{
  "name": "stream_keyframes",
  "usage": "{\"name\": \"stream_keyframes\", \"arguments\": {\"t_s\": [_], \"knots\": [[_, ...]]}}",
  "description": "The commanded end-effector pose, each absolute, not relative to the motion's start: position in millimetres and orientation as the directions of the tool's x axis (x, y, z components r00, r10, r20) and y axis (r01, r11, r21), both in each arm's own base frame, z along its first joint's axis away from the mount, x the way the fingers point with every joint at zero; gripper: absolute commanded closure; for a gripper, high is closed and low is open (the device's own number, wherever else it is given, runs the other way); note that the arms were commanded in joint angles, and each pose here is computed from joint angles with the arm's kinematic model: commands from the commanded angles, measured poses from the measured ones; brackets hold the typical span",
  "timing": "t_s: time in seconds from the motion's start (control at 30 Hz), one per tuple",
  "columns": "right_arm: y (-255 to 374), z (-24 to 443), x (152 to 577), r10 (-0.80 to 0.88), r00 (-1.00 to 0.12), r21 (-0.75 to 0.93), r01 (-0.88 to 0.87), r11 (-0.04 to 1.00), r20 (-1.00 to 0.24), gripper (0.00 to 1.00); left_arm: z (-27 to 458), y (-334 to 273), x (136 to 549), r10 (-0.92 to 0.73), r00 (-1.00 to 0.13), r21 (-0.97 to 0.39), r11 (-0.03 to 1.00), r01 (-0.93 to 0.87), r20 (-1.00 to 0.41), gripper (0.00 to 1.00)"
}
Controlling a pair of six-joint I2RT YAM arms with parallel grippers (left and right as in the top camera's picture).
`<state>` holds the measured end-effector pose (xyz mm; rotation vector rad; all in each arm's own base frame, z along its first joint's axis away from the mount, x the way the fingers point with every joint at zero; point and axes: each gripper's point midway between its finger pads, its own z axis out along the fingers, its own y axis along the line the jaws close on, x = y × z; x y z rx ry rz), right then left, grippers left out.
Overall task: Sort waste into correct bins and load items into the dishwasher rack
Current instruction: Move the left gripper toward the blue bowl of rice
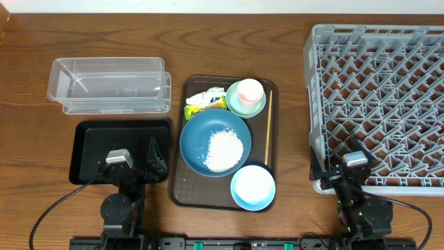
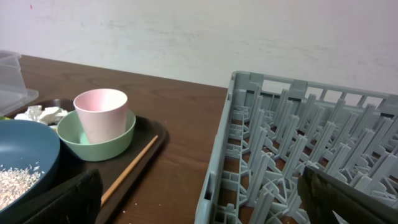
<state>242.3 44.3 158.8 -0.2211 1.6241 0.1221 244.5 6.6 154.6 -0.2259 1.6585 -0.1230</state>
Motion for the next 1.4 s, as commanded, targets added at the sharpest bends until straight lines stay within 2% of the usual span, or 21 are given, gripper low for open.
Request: {"name": "stream_keyframes", "arguments": {"t_s": [0.0, 0.57, 0.63, 0.67, 0.73, 0.83, 0.9, 0.97, 1.13, 1.27, 1.37], "knots": [[46, 158, 242, -0.074, -0.052, -0.060, -0.225, 0.973, -0.996, 0.01, 137, 11, 244, -0.209, -0.133, -0.195, 0.975, -0.110, -0.969, 0.02], [46, 158, 242, -0.074, -0.052, -0.060, -0.225, 0.973, -0.996, 0.01, 137, 11, 244, -0.209, -0.133, -0.195, 0.975, -0.110, -0.969, 0.02], [46, 158, 242, -0.074, -0.052, -0.060, -0.225, 0.973, -0.996, 0.01, 141, 4, 245, -0.272, -0.120, -0.264, 0.962, -0.071, -0.955, 0.02], [46, 158, 242, -0.074, -0.052, -0.060, -0.225, 0.973, -0.996, 0.01, 143, -8, 245, -0.344, -0.133, -0.346, 0.938, -0.014, -0.929, 0.02], [46, 158, 242, -0.074, -0.052, -0.060, -0.225, 0.973, -0.996, 0.01, 142, -43, 240, -0.512, -0.239, -0.549, 0.826, 0.128, -0.825, 0.02], [46, 158, 242, -0.074, -0.052, -0.060, -0.225, 0.973, -0.996, 0.01, 147, -84, 225, -0.657, -0.432, -0.778, 0.588, 0.220, -0.618, 0.02], [46, 158, 242, -0.074, -0.052, -0.060, -0.225, 0.973, -0.996, 0.01, 147, -96, 218, -0.691, -0.515, -0.855, 0.477, 0.202, -0.507, 0.02], [46, 158, 242, -0.074, -0.052, -0.060, -0.225, 0.973, -0.996, 0.01, 151, -100, 215, -0.701, -0.537, -0.878, 0.433, 0.202, -0.469, 0.02], [46, 158, 242, -0.074, -0.052, -0.060, -0.225, 0.973, -0.996, 0.01, 181, -106, 211, -0.682, -0.512, -0.853, 0.419, 0.311, -0.522, 0.02], [46, 158, 242, -0.074, -0.052, -0.060, -0.225, 0.973, -0.996, 0.01, 212, -103, 206, -0.609, -0.422, -0.741, 0.537, 0.403, -0.671, 0.02], [46, 158, 242, -0.074, -0.052, -0.060, -0.225, 0.973, -0.996, 0.01, 217, -89, 206, -0.590, -0.422, -0.719, 0.632, 0.290, -0.689, 0.02]]}}
